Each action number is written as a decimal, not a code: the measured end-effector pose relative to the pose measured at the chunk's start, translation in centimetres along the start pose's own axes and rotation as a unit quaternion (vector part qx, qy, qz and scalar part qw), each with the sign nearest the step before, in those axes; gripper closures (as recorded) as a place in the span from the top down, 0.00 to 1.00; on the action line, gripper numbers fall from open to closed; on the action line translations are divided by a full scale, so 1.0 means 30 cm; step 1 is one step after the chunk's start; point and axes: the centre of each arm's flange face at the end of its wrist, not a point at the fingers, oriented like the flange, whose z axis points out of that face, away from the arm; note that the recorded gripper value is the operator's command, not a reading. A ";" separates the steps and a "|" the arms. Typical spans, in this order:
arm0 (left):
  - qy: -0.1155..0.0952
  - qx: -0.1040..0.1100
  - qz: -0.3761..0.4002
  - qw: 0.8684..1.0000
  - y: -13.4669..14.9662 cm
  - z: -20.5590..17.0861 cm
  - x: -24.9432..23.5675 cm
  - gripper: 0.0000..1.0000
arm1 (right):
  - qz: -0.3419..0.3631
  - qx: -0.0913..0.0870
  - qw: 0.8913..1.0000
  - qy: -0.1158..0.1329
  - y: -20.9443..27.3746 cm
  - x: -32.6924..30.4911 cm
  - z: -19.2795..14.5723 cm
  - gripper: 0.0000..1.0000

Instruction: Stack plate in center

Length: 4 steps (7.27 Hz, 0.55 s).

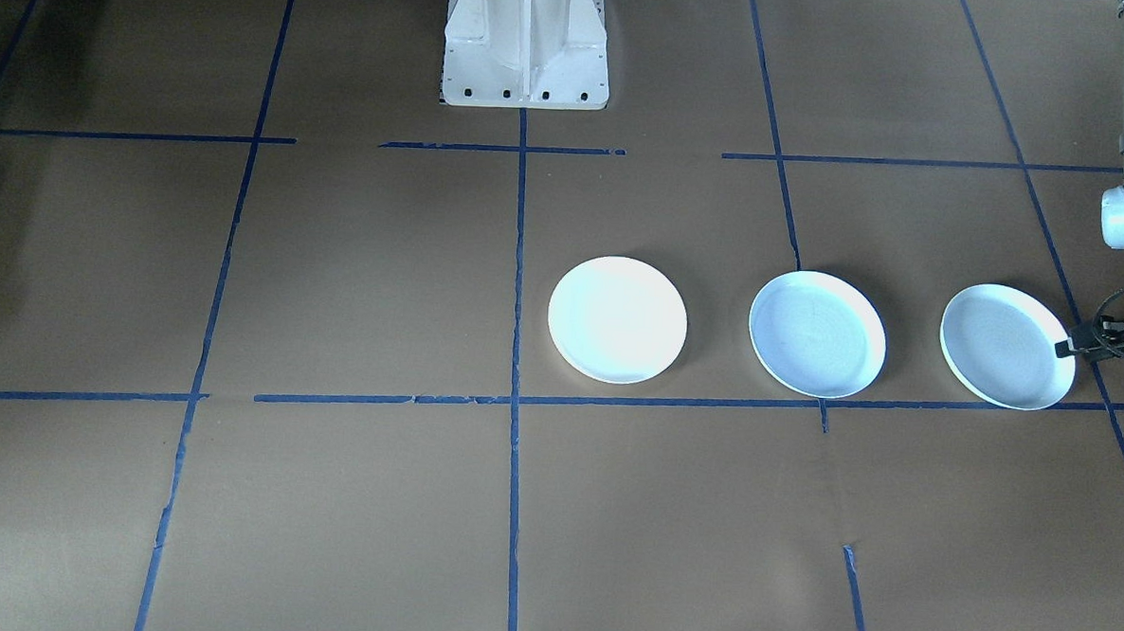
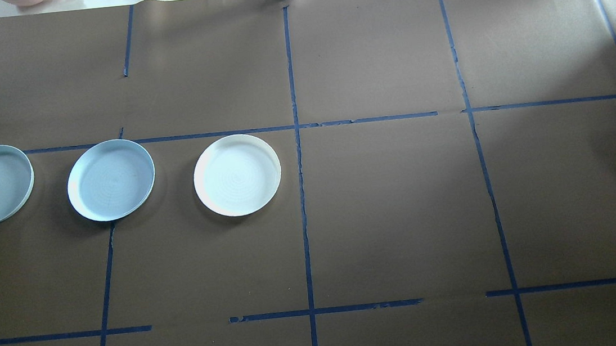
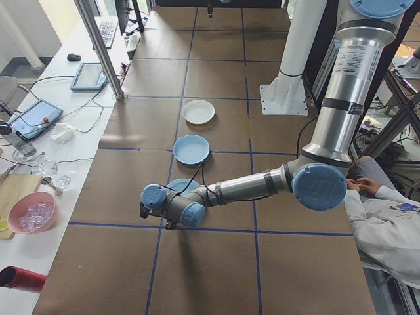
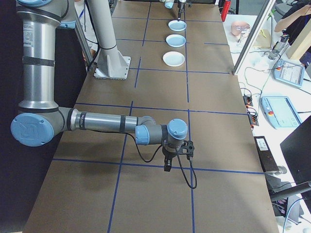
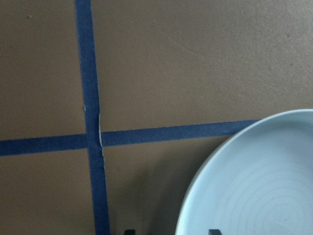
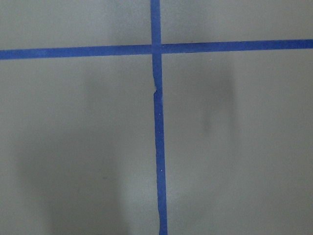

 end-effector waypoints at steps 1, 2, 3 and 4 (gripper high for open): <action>0.000 -0.002 0.002 1.000 0.000 0.007 0.006 0.55 | 0.000 0.000 1.000 0.000 0.000 0.000 0.000 1.00; 0.001 -0.004 0.004 1.000 -0.002 0.017 0.016 0.50 | 0.000 0.000 1.000 0.000 0.000 0.000 0.000 1.00; 0.001 -0.006 0.007 1.000 -0.004 0.024 0.024 0.22 | 0.000 0.000 1.000 0.000 0.000 0.000 0.000 1.00; 0.001 -0.007 0.007 1.000 -0.004 0.027 0.028 0.00 | 0.000 0.000 1.000 0.000 0.000 0.000 0.000 1.00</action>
